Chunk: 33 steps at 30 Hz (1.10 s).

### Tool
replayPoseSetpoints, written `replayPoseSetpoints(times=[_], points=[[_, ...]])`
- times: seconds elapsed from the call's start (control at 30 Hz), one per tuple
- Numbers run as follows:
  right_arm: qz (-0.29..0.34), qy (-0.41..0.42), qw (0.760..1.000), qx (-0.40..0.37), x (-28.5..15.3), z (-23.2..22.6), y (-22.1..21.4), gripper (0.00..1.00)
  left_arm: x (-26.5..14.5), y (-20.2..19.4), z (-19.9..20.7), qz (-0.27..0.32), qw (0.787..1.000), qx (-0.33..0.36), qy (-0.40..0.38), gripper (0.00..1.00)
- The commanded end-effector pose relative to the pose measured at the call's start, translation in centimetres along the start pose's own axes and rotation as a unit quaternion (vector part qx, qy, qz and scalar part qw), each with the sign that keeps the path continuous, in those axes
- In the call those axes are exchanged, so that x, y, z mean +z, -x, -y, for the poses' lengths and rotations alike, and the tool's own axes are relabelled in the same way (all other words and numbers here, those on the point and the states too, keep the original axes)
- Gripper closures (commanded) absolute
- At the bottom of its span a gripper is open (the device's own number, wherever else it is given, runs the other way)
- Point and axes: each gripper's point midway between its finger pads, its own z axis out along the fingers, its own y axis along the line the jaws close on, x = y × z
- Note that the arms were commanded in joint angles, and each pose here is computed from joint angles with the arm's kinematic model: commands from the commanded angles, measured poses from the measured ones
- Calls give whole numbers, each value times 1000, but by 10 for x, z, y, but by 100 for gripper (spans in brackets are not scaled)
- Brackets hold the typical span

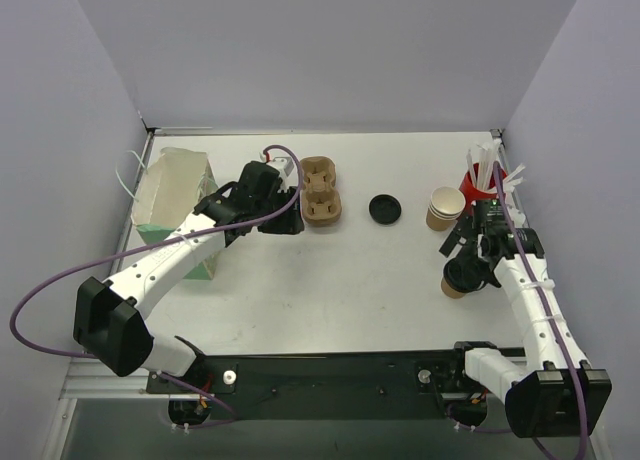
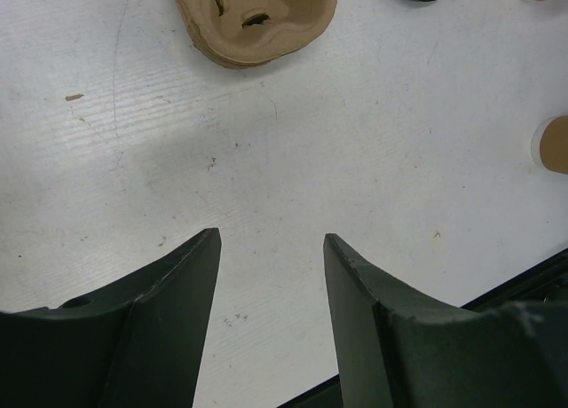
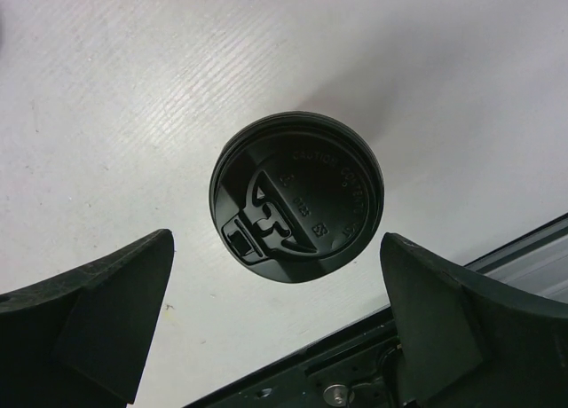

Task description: Pack the takeout coffee

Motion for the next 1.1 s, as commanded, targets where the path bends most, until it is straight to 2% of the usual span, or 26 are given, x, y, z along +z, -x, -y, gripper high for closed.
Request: replayPoseSetpoints(times=[0.0, 0.17, 0.2, 0.27, 0.3, 0.37, 0.43, 0.5, 0.53, 0.57, 0.67, 1.07], points=[[2, -11, 1000, -2, -16, 8, 4, 5, -10, 22, 10, 32, 999, 2, -16, 40], [34, 38, 999, 2, -48, -9, 23, 5, 0, 50, 7, 61, 998, -16, 18, 41], [37, 49, 998, -1, -53, -15, 26, 4, 4, 56, 8, 66, 997, -22, 22, 45], [49, 74, 996, -28, -67, -38, 30, 5, 23, 61, 4, 64, 997, -27, 42, 47], [53, 79, 995, -40, -71, -46, 31, 4, 25, 76, 4, 81, 995, -30, 52, 49], [53, 85, 993, -67, -73, -66, 26, 4, 49, 80, -3, 73, 994, -31, 76, 51], [53, 87, 991, -82, -72, -79, 25, 4, 55, 102, -4, 92, 991, -27, 93, 54], [51, 93, 989, -101, -71, -91, 19, 5, 79, 101, -13, 76, 990, -21, 114, 55], [46, 93, 989, -109, -67, -95, 16, 5, 79, 118, -9, 92, 989, -21, 115, 55], [46, 98, 988, -109, -67, -100, 16, 5, 94, 113, -19, 76, 988, -19, 133, 57], [42, 109, 986, -121, -64, -110, 8, 5, 110, 124, -32, 73, 985, -20, 156, 59], [26, 112, 984, -138, -51, -120, -2, 5, 158, 118, -45, 38, 985, -25, 164, 61]])
